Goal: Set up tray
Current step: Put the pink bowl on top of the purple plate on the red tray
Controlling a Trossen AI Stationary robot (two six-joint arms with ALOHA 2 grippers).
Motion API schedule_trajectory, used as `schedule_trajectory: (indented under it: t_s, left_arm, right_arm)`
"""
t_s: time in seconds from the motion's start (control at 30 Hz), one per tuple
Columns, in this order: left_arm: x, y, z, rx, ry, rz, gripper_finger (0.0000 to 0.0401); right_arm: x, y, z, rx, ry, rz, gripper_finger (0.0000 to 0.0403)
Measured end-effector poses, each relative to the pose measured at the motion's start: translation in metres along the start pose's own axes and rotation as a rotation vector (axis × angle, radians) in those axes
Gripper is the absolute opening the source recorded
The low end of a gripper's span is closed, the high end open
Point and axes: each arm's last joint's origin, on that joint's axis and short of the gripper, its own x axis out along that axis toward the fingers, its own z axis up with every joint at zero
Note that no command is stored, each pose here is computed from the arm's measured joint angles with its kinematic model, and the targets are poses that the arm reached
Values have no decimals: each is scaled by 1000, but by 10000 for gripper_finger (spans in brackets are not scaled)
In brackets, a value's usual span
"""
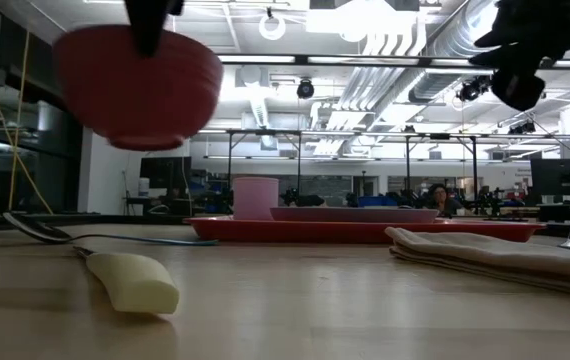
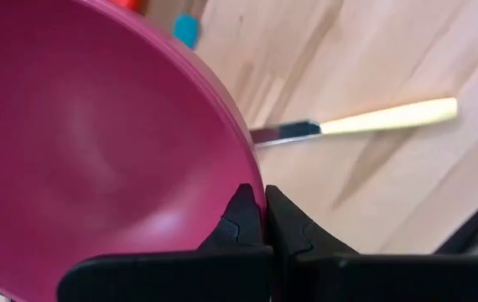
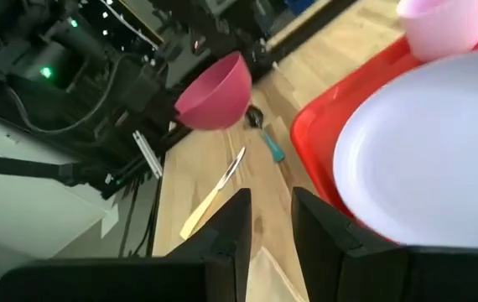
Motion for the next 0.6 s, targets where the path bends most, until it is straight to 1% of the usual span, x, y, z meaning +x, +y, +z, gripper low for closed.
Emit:
schedule_trajectory:
  t_s: [0.2,0.3,0.5,0.6]
  left_arm:
    - [1,17,16,79,-4,8,14]
    - [2,22,20,140,-18,32,14]
    - [2,35,31,236,-71,128,14]
    - [2,39,33,332,-96,193,14]
  right_arm:
    - [22,-2,11,18,0,23,67]
    - [35,-3,17,26,16,43,67]
    - [59,-1,36,6,79,-6,67]
    - [71,4,51,2,112,-28,67]
